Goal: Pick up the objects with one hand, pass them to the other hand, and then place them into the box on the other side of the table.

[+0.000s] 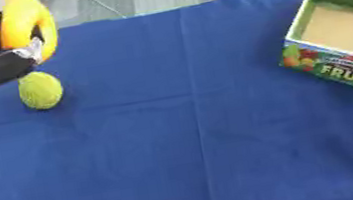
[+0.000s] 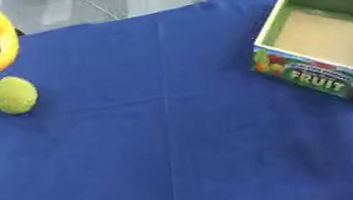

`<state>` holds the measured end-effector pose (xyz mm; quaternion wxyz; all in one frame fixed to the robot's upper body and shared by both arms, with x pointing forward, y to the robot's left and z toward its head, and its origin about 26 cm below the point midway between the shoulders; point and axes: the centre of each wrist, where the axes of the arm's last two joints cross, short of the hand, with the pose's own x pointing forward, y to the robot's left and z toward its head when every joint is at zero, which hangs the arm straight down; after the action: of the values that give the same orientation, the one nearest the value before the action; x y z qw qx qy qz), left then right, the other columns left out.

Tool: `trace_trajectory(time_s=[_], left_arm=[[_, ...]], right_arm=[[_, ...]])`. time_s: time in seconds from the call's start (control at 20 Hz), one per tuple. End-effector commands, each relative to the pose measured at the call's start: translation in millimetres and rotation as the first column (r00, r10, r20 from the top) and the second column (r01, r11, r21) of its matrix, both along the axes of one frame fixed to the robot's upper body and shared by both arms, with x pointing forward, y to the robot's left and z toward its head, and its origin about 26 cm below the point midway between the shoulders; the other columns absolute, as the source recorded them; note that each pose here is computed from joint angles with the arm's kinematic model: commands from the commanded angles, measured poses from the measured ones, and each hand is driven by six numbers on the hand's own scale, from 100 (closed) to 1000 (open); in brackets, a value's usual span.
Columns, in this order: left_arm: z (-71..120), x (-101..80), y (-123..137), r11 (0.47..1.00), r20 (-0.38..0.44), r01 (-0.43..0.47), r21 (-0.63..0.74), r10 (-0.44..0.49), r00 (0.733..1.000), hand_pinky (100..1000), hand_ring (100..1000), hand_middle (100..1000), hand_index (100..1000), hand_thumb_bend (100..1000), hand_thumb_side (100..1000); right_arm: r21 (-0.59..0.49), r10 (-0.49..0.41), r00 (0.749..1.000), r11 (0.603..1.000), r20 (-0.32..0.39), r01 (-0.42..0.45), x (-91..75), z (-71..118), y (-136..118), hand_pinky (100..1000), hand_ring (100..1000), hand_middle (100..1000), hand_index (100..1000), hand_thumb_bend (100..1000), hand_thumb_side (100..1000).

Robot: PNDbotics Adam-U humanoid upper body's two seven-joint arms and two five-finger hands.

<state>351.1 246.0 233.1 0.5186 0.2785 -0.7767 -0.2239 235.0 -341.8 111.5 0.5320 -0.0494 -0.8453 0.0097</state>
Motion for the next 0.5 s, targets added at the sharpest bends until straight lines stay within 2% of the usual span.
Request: trace_trajectory(time_s=[0.05,0.3,0.5], left_arm=[[1.5,0.5,-3.9,1.000,0.028,0.008,-0.016,-0.008,1.000,344,352,331,354,100,100],[-5.3,2.8,-16.3,0.999,0.042,0.038,-0.018,-0.037,0.998,345,354,331,355,100,100],[-9.3,5.4,-24.0,0.998,0.063,0.064,0.025,-0.066,0.996,349,358,334,358,100,100]], right_arm=[[-0.048,0.028,0.998,0.999,0.055,-0.025,-0.2,13.5,-9.5,707,987,962,975,100,650],[-0.140,0.090,0.991,0.987,0.100,-0.075,-0.2,26.3,-21.5,711,990,961,976,100,607],[-0.242,0.153,0.983,0.962,0.104,-0.125,2.7,41.4,-29.0,713,992,964,978,100,585]])
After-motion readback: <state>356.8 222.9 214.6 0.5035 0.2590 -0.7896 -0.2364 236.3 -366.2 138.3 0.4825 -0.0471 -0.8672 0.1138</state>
